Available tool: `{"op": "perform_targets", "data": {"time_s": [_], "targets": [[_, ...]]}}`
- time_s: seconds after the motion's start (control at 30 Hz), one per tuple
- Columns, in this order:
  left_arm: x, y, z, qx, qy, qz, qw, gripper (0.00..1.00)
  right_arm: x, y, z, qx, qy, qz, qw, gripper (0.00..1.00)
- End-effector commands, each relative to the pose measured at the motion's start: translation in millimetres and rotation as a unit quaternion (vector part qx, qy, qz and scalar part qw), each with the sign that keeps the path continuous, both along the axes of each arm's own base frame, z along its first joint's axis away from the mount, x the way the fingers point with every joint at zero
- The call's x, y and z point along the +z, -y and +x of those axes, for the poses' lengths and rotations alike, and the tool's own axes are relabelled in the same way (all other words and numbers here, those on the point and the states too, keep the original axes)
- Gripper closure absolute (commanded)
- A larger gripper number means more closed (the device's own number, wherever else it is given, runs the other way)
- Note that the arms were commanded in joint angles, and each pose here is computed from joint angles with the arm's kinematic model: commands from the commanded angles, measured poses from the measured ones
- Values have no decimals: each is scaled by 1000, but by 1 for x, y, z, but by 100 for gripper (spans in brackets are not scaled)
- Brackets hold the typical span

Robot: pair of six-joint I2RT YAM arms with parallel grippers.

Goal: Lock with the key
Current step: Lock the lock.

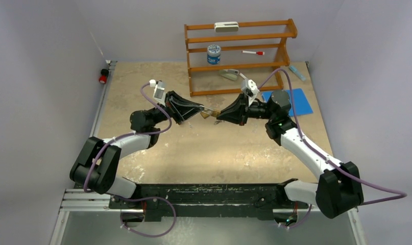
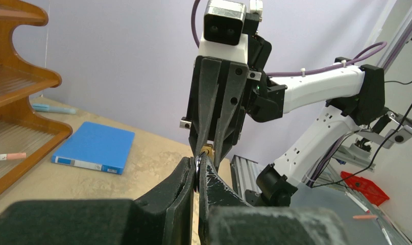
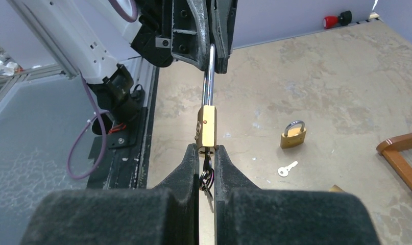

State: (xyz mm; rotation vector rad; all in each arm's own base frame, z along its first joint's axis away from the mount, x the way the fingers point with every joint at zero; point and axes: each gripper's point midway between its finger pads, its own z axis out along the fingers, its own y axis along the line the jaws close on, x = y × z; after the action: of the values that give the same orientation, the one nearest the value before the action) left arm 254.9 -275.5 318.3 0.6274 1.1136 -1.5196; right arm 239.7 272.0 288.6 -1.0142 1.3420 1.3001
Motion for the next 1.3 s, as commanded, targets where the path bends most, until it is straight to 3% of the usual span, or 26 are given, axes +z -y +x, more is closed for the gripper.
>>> {"op": "perform_targets", "data": {"time_s": [0.0,0.6,1.27], "targets": [[28,-19,7,39,70,-29,996,100,35,-1,-28,81,52,13,995,100],[26,-19,7,27,50,-54,997,100,48,-12,-11,88,57,53,993,100],[10,11,1,1,36,-48,998,100,65,-47,-13,118,69,66,988,100]]}}
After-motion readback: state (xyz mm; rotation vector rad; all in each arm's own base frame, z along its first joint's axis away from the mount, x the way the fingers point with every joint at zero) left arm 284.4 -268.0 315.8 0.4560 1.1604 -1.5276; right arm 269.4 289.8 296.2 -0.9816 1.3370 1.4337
